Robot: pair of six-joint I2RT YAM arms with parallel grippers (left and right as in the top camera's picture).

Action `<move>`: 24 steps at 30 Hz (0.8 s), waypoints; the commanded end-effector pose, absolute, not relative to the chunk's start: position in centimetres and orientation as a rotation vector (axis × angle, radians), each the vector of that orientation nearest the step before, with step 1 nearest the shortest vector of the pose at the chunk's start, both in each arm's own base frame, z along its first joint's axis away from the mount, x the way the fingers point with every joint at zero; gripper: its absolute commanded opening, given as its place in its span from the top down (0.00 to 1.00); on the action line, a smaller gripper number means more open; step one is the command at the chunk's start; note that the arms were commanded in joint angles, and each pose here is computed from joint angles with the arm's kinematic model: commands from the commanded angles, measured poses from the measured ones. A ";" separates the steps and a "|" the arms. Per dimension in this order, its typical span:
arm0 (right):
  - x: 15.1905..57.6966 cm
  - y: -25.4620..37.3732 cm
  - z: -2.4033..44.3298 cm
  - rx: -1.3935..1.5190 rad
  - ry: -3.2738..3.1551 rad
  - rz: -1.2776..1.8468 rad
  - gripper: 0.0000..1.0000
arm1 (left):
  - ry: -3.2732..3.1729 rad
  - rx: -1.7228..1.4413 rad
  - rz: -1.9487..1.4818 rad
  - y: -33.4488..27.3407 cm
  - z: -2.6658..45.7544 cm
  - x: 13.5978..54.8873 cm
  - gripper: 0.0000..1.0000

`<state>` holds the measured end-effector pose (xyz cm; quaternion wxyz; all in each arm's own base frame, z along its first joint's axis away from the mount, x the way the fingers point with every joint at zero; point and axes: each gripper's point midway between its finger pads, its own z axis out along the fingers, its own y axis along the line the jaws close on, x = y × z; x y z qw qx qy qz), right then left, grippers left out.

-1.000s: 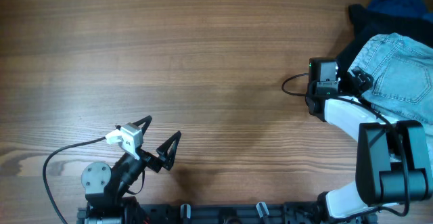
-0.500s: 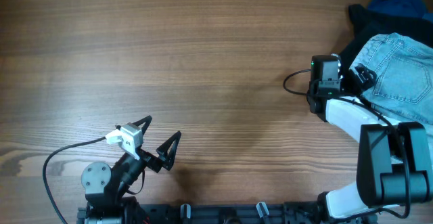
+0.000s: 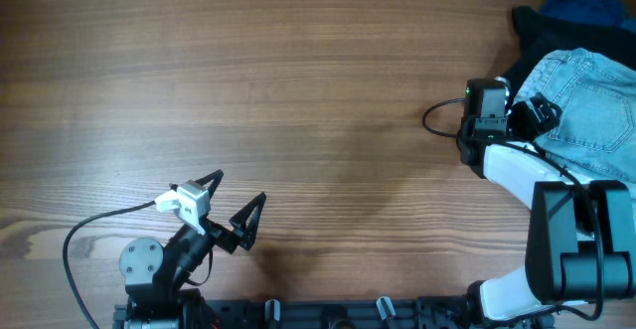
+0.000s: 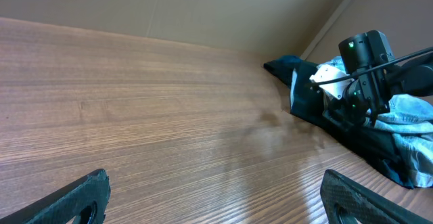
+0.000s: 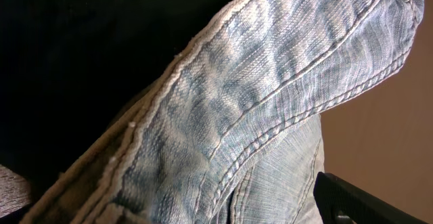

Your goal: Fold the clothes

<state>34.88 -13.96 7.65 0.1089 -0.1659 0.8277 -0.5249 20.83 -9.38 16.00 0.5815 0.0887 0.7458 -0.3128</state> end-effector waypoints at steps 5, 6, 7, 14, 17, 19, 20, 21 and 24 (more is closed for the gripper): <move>36.1 -13.6 9.9 -0.441 2.336 -1.582 0.00 | 1.748 0.210 -0.756 -9.7 15.7 20.7 0.00; 36.1 -13.6 9.9 -0.441 2.335 -1.581 0.00 | 1.748 0.210 -0.757 -9.7 15.7 20.7 0.00; 36.0 -13.6 9.8 -0.448 2.342 -1.582 0.00 | 1.748 0.210 -0.756 -9.7 15.7 20.7 0.00; 36.4 -12.1 10.2 -0.489 2.314 -1.567 0.01 | 1.748 0.210 -0.756 -9.7 15.7 20.7 0.00; 37.0 -10.0 10.4 -0.542 2.277 -1.530 0.00 | 1.748 0.210 -0.756 -9.7 15.7 20.7 0.00; 37.1 -9.5 10.2 -0.567 2.276 -1.517 0.00 | 1.748 0.210 -0.756 -9.7 15.7 20.7 0.00; 37.0 -9.5 10.1 -0.574 2.282 -1.514 0.00 | 1.748 0.210 -0.756 -9.7 15.7 20.7 0.00; 36.9 -9.5 9.9 -0.583 2.289 -1.517 0.00 | 1.748 0.210 -0.756 -9.7 15.7 20.7 0.00; 36.4 -9.8 9.4 -0.595 2.322 -1.513 0.00 | 1.748 0.210 -0.757 -9.7 15.7 20.7 0.00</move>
